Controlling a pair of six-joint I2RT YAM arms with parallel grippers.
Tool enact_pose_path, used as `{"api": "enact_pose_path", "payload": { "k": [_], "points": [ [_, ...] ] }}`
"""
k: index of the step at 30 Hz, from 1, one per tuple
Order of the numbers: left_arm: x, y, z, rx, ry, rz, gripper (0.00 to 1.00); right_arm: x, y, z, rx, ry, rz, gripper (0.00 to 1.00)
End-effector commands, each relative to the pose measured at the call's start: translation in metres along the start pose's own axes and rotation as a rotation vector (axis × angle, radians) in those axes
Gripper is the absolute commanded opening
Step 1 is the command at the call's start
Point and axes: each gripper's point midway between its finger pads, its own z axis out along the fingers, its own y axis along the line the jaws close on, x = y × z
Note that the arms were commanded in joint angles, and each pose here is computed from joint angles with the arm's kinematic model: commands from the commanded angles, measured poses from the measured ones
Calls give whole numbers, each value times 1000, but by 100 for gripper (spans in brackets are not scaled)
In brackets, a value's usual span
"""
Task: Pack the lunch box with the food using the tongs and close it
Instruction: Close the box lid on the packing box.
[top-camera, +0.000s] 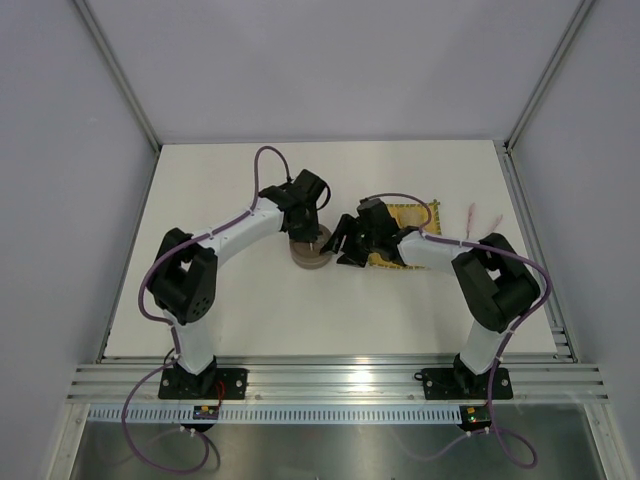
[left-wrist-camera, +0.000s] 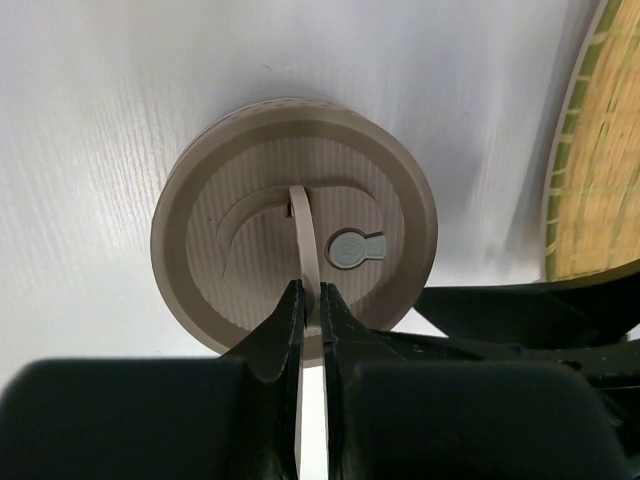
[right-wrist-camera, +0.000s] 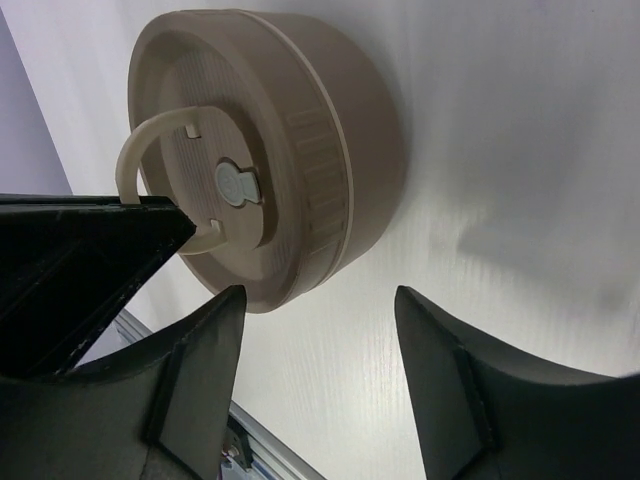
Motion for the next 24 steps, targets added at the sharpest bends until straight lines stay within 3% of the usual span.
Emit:
{"api": "enact_pose_path", "payload": {
  "k": [1, 3, 8, 16, 24],
  "points": [
    [22, 5, 11, -20, 66, -128, 0, -11, 17, -5, -62, -65, 8, 70],
    [20, 7, 8, -25, 46, -124, 0, -9, 16, -4, -78, -60, 17, 79],
    [18, 10, 4, -16, 43, -18, 0, -5, 13, -9, -111, -63, 61, 78],
    [22, 19, 0, 2, 41, 159, 0, -8, 6, -1, -116, -40, 90, 61],
    [22, 23, 1, 18, 63, 342, 0, -14, 4, 8, -104, -37, 82, 54]
  ]
}}
